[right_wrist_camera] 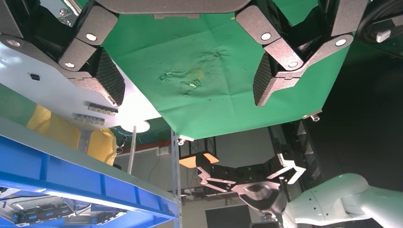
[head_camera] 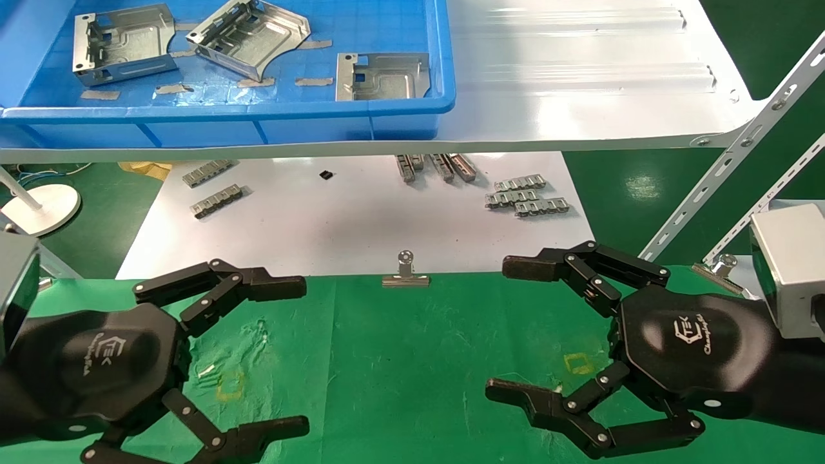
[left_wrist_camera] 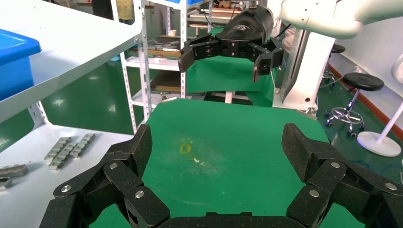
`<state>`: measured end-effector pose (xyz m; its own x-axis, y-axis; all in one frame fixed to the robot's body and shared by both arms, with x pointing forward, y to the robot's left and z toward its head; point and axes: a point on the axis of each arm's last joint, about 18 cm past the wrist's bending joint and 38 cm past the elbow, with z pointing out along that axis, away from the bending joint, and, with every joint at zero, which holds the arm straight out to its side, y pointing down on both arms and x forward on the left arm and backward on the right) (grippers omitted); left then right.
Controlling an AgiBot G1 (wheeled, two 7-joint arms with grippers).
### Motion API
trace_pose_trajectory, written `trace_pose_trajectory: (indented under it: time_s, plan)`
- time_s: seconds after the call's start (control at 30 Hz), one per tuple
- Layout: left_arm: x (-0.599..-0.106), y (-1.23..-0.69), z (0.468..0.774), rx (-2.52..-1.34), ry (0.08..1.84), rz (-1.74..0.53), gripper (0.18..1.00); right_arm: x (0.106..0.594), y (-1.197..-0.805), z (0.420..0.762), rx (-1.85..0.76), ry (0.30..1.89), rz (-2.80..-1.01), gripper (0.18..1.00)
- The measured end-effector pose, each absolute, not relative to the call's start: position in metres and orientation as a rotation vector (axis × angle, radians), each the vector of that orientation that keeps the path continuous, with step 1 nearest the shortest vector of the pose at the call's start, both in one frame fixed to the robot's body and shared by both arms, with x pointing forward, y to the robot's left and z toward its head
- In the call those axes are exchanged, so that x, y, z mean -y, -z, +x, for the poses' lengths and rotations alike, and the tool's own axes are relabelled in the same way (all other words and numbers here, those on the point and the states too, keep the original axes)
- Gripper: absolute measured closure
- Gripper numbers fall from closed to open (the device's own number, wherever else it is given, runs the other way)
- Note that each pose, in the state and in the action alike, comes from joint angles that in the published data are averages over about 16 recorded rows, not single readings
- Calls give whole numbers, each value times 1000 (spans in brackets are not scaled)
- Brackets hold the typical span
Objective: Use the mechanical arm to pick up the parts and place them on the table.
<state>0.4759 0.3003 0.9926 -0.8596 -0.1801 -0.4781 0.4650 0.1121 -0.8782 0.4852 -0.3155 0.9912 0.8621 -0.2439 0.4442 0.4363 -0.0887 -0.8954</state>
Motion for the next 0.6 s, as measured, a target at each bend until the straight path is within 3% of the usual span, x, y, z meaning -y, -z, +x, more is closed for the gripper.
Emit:
trace_pose_trajectory:
  time_s: [0.6]
  plan:
    - [-300, -993, 476, -1923, 1798, 276, 183, 316, -991, 485, 156, 570, -1561, 214]
